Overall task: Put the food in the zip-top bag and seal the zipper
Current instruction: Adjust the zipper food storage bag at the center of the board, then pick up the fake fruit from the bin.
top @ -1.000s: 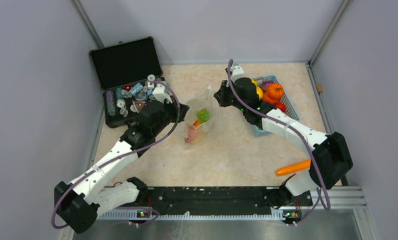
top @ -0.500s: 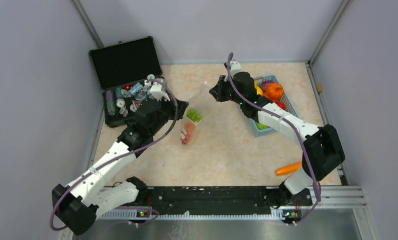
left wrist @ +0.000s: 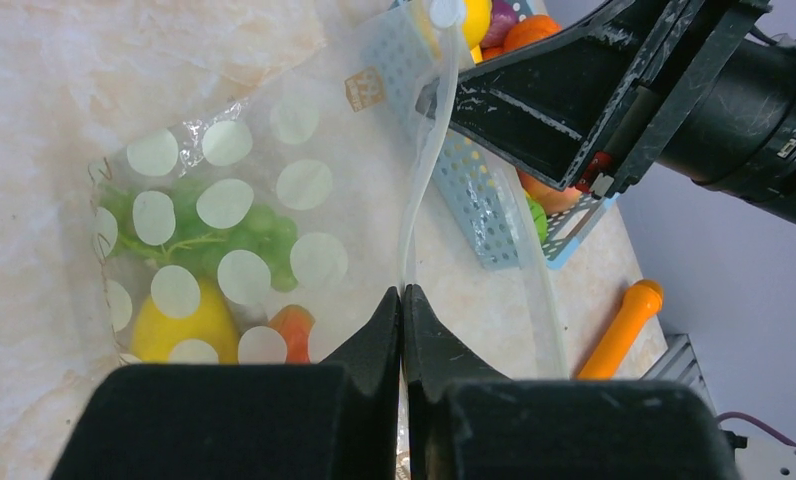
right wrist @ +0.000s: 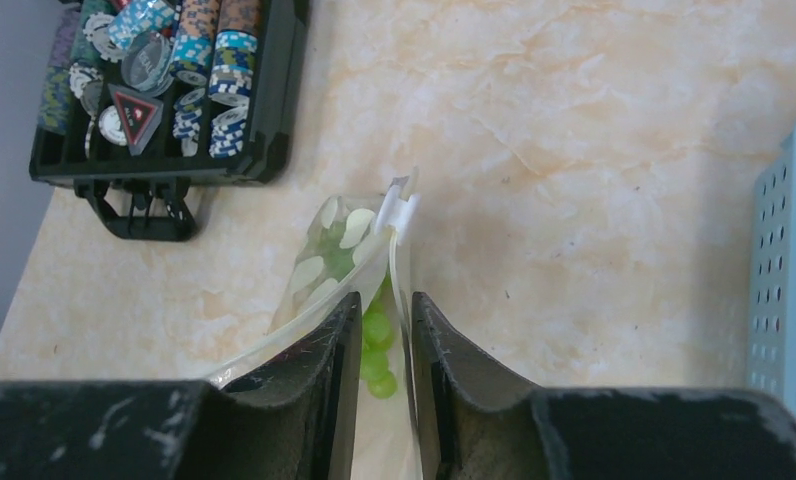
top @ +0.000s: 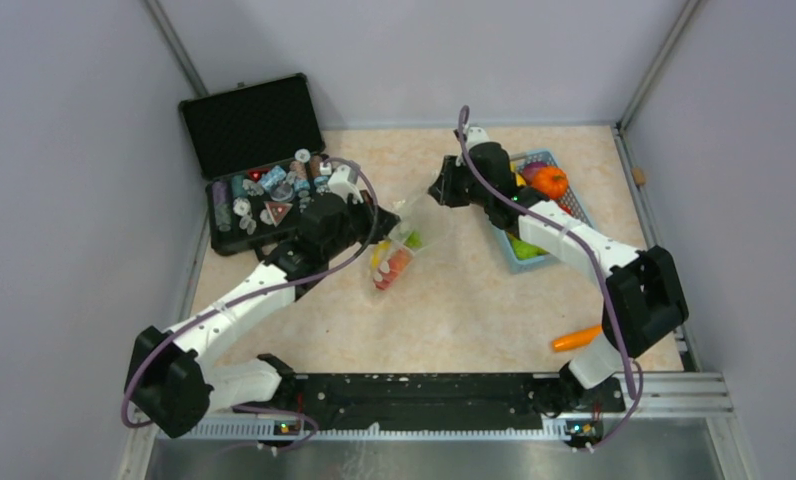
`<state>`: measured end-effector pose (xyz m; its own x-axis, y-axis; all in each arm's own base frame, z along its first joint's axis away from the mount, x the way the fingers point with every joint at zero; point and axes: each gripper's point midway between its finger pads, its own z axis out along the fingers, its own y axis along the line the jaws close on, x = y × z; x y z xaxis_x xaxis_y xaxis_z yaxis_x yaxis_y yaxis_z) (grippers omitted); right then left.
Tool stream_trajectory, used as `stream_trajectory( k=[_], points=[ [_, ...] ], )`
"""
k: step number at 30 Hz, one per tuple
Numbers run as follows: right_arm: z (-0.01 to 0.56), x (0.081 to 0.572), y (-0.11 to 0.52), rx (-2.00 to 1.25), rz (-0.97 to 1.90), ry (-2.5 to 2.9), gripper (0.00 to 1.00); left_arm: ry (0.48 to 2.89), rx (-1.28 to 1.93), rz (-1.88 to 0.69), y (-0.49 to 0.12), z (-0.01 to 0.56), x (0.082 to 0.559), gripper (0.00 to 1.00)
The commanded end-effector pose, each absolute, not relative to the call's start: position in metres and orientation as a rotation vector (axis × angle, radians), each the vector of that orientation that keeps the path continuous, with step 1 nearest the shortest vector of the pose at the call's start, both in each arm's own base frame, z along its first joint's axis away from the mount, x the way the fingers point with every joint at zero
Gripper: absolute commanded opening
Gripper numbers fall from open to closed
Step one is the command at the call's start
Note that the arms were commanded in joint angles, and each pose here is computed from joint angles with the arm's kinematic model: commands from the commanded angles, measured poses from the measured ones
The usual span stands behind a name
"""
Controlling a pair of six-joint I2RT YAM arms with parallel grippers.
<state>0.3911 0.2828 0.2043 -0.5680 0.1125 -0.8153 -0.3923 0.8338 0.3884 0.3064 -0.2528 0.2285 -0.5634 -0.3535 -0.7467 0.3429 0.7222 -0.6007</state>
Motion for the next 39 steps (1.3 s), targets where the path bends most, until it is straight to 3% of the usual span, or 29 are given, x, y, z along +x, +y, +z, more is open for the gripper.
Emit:
stream_trajectory(
  k=[1, 8, 12, 19, 25, 31, 39],
  points=[
    [0.231, 0.39, 0.282, -0.219, 0.697, 2.025, 0.25, 1.863, 0.017, -0.934, -0.255, 0.263, 0.313, 0.0],
    [0.244, 0.381, 0.278, -0.223, 0.73, 2.0, 0.48, 1.822, 0.021, -0.899, -0.248, 0.28, 0.314, 0.0],
    [0.279, 0.363, 0.278, -0.263, 0.961, 1.917, 0.55, 1.816, 0.02, -0.891, -0.246, 0.282, 0.314, 0.0],
    [0.294, 0.368, 0.222, -0.102, 0.828, 1.836, 0.57, 1.804, 0.011, -0.896, -0.244, 0.284, 0.311, 0.0],
    [0.243, 0.391, 0.131, 0.244, 0.475, 1.918, 0.58, 1.803, 0.02, -0.886, -0.241, 0.284, 0.308, 0.0],
    [0.196, 0.409, 0.063, 0.519, 0.388, 1.99, 0.61, 1.8, 0.03, -0.91, -0.243, 0.283, 0.305, 0.0],
    [0.178, 0.429, 0.022, 0.677, 0.281, 1.991, 0.69, 1.803, 0.035, -0.922, -0.244, 0.283, 0.303, 0.0]
  ],
)
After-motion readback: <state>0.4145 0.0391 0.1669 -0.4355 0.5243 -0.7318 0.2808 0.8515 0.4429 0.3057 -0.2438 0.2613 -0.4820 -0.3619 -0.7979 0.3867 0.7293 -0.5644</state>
